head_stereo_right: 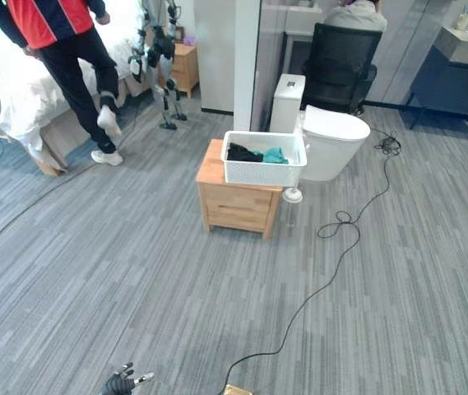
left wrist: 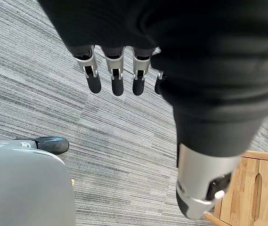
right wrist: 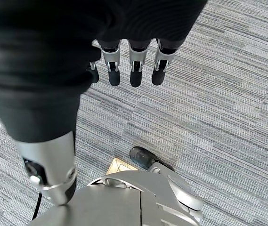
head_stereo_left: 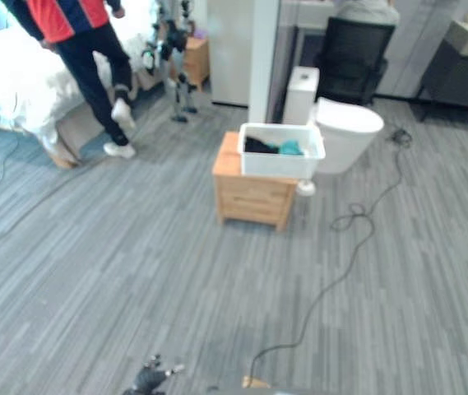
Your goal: Grab the laundry basket,head to the washer,open it,put in the laundry and shut it.
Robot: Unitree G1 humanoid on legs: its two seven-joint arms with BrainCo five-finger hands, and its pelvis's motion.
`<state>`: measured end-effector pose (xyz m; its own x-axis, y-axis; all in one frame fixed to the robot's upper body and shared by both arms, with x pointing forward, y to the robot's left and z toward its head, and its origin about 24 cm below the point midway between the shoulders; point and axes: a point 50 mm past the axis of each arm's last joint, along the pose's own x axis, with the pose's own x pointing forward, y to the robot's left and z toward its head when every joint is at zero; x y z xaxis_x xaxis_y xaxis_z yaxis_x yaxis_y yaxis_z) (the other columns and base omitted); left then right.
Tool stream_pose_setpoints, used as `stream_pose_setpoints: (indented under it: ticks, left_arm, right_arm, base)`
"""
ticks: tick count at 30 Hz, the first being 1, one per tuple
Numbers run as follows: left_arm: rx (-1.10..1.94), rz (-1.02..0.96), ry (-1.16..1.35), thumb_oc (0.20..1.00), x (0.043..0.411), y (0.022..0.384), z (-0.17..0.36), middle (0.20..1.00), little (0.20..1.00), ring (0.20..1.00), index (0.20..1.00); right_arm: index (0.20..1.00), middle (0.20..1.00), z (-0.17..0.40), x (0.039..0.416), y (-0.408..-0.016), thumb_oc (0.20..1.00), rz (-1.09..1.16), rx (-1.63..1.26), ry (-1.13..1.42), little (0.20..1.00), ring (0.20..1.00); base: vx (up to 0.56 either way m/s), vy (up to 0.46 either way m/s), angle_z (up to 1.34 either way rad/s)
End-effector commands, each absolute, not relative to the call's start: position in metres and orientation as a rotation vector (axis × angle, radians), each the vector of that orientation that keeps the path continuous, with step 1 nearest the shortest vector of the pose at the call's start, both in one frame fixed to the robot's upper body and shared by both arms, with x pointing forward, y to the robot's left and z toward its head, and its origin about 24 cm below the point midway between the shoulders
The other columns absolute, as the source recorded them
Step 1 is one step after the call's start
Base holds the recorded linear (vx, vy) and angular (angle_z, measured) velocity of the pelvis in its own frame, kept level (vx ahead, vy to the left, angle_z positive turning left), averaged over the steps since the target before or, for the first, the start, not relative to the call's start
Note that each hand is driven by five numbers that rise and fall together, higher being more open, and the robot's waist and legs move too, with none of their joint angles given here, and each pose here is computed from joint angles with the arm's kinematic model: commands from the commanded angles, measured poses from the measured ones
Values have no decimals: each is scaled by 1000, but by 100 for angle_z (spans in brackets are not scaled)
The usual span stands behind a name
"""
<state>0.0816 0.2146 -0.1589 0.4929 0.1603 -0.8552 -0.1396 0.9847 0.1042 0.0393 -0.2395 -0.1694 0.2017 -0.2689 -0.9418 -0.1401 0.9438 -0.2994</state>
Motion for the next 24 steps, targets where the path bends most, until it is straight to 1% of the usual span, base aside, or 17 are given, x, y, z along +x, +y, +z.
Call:
stream_pose_setpoints:
  ticks: [1,18,24]
  left_arm:
    - [13,109,1016,1000,101,195,-160,1000,1000,1000,1000]
    - [14,130,1025,1000,97,200,-160,1000,1000,1000,1000]
    - [13,139,1004,1000,104,202,-158,1000,1000,1000,1000]
  right_arm:
    - [1000,1000,-166,32,-257,1000,-102,-422,1445,1000,1000]
    - [1000,1000,-166,36,-256,1000,-88,-423,1434,1000,1000]
    - [1000,1000,-165,38,-258,1000,-102,-409,1428,1000,1000]
  base:
    - [0,0,0]
    - [4,4,-1]
    - [24,24,-3]
